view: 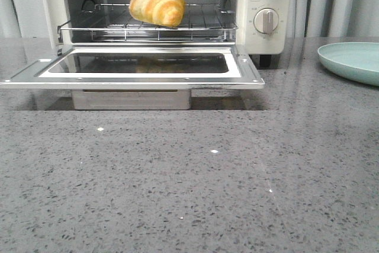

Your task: Put bread in oven

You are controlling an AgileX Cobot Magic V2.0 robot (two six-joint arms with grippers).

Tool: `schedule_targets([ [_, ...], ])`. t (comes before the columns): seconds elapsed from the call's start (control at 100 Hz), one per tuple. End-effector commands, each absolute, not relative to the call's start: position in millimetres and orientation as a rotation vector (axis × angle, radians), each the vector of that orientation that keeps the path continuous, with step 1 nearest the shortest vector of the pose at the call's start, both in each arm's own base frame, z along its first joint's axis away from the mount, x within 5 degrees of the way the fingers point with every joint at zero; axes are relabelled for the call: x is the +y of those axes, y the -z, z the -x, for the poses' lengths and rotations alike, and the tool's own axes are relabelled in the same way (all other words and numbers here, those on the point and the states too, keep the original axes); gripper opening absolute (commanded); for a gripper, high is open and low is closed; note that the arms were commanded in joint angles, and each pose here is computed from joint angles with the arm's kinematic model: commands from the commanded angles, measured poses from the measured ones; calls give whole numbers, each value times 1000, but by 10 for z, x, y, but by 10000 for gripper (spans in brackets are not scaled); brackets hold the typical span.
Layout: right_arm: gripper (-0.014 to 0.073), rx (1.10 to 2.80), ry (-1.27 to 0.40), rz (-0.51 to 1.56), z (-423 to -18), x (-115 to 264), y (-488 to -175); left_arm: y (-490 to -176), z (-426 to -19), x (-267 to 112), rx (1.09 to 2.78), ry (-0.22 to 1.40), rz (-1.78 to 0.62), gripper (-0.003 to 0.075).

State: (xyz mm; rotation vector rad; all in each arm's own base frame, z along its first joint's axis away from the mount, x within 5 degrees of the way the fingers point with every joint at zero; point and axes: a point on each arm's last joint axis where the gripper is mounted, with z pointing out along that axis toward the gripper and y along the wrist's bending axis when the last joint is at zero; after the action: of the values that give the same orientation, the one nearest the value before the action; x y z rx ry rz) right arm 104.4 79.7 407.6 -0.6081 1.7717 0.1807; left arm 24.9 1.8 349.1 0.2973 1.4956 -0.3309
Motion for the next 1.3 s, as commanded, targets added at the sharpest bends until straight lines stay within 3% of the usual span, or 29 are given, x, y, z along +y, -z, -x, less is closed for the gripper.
schedule_targets([
  [0.0,-47,1544,-207,578,-792,418,-4100,-3508,-278,-19,1453,346,-300,-22],
  [0.15,-47,1499,-183,397,-521,-173,-3898,-3444,-307,-42,1463,345,-309,-22],
  [0.27,-47,1425,-150,343,-428,-380,-3917,-3460,-303,-46,1444,351,-310,-22],
  [1.17,-48,1420,-171,338,-408,-399,-3913,-3381,-332,-79,1464,373,-312,-21],
  [1.29,-48,1420,-171,338,-408,-399,-3913,-3267,-358,-105,1437,231,-410,-21],
])
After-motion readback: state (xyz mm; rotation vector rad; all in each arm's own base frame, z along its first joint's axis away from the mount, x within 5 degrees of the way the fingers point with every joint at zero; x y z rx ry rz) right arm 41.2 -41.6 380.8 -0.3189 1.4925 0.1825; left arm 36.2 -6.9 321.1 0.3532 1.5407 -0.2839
